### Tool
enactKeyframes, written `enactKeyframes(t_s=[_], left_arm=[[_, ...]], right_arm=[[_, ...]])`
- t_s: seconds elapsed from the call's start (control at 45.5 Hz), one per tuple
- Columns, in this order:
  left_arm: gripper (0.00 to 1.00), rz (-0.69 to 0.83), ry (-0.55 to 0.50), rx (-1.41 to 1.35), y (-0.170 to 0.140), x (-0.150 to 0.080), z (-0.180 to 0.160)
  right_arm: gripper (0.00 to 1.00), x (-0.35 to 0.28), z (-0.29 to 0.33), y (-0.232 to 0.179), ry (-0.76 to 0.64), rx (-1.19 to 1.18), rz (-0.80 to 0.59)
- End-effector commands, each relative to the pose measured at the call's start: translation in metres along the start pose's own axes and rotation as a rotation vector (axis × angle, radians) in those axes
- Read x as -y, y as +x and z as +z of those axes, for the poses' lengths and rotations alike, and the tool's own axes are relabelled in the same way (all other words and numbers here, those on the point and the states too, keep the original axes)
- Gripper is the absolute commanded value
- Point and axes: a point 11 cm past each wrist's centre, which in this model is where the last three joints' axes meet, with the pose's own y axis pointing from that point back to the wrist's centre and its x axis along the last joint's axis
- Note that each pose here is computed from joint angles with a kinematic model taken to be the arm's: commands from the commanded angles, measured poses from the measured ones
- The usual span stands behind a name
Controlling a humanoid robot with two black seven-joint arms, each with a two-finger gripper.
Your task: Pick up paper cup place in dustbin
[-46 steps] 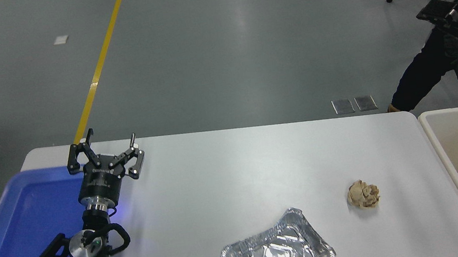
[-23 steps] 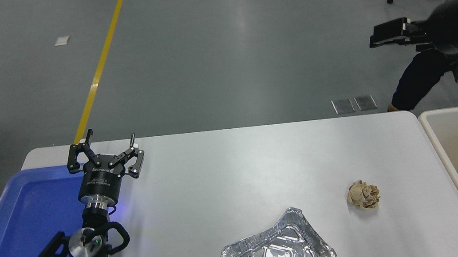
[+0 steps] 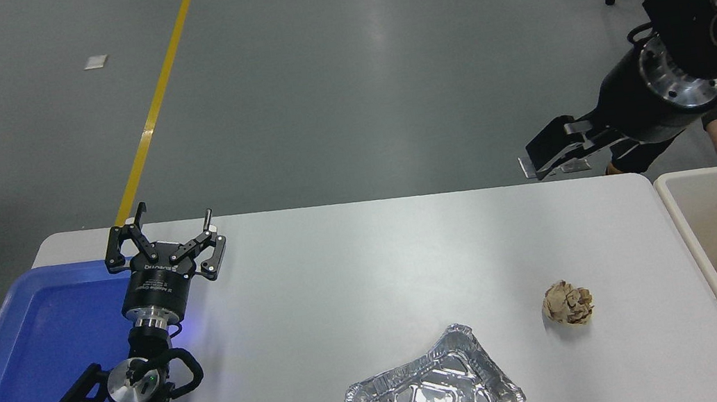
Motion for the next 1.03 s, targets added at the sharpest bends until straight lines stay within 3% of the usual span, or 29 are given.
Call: enactKeyframes(t_s=[0.0, 0.396, 1.011], left_arm=[[0.99, -0.001, 0.0, 0.0, -0.001, 0.001, 0.0], [0.99, 0.0, 0.001, 0.001, 0.0, 0.0, 0.0], [0.99, 0.0, 0.0, 0.0, 0.0, 0.0, 0.0]], right_arm=[[1.0, 0.026, -0.025, -0.015, 0.012, -0.013, -0.134], [1.0, 0.012, -0.006, -0.016, -0.039, 0.058, -0.151], [1.0, 0.002, -0.009, -0.016, 0.014, 0.126, -0.132]])
